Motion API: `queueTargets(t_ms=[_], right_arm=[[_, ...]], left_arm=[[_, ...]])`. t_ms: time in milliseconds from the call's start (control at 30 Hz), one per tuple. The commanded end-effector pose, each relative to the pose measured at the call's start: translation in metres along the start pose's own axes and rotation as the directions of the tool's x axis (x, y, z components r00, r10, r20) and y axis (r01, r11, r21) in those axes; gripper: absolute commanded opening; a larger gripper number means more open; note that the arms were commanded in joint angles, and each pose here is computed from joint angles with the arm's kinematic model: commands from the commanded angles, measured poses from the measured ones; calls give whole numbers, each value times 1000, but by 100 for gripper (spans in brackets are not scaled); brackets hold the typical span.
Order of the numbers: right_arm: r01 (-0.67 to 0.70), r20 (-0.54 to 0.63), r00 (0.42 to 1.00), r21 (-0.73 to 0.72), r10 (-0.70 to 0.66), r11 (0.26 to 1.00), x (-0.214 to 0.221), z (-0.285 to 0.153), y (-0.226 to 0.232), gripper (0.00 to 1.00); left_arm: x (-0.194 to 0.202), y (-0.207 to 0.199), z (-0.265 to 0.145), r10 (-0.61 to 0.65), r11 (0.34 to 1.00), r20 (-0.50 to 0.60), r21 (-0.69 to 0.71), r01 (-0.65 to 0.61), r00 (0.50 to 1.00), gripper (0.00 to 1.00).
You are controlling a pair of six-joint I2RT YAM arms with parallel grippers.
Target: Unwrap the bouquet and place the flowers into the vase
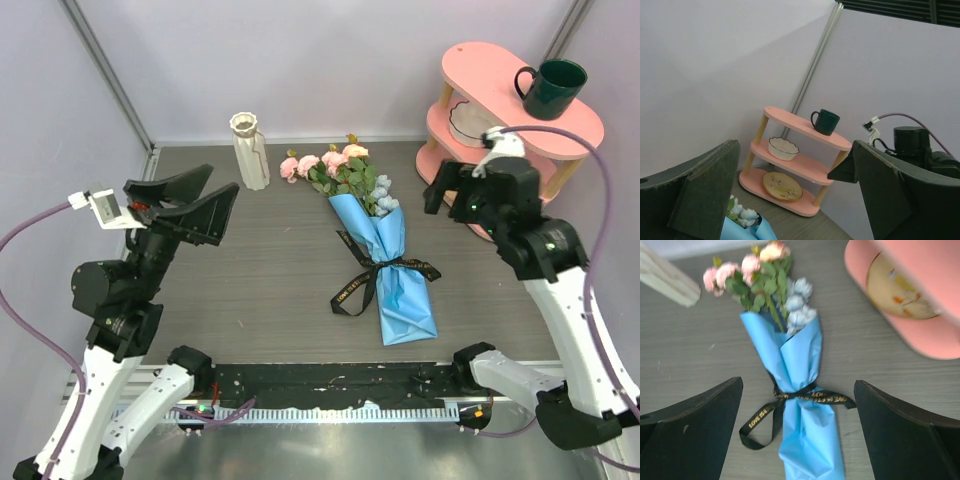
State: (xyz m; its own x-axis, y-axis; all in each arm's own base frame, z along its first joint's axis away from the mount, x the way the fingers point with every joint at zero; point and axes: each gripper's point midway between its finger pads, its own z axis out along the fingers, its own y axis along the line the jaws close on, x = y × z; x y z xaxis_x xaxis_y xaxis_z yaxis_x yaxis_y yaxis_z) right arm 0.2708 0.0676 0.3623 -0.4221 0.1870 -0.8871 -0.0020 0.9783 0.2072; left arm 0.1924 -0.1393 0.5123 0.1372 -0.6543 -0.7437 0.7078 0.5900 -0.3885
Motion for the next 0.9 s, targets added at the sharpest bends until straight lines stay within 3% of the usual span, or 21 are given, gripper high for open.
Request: queueTargets(t_ms=[0, 167, 367, 433, 567, 633, 700, 733, 800, 867], right_arm=[[-53, -52, 998, -122, 47, 991, 26, 30, 39, 100], [-51, -188, 982, -185, 16, 981, 79, 53, 56, 100], [8, -332, 943, -60, -28, 998, 140, 79, 29, 100], [19, -305, 952, -19, -24, 1000, 142, 82, 20, 100], [69, -295, 955, 131, -28, 989, 158, 89, -14, 100], [61, -302, 953, 182, -3, 981, 164, 92, -27, 100], [30, -327, 944, 229, 48, 973, 176, 96, -43, 100], [5, -343, 937, 225, 74, 974, 181, 97, -44, 100], [-27, -351, 930, 227, 108, 973, 190, 98, -49, 100], [-84, -364, 919, 201, 154, 976, 202, 100, -49, 98]], left_arm=[[13, -1, 17, -33, 999, -32, 41, 34, 999, 100], [52, 16, 39, -67, 997, -139, 33, 73, 988, 100], [112, 50, 60, -90, 996, -308, -30, 85, 947, 100], [129, 55, 62, -98, 995, -361, -32, 93, 927, 100], [183, 79, 57, -171, 985, -473, -93, 144, 864, 96], [220, 90, 44, -233, 972, -546, -126, 196, 805, 94], [240, 93, 40, -256, 966, -568, -120, 230, 782, 90], [266, 102, 29, -297, 954, -603, -157, 254, 741, 89], [288, 104, 26, -301, 952, -620, -146, 270, 725, 85], [323, 111, 21, -322, 943, -667, -167, 287, 672, 79]])
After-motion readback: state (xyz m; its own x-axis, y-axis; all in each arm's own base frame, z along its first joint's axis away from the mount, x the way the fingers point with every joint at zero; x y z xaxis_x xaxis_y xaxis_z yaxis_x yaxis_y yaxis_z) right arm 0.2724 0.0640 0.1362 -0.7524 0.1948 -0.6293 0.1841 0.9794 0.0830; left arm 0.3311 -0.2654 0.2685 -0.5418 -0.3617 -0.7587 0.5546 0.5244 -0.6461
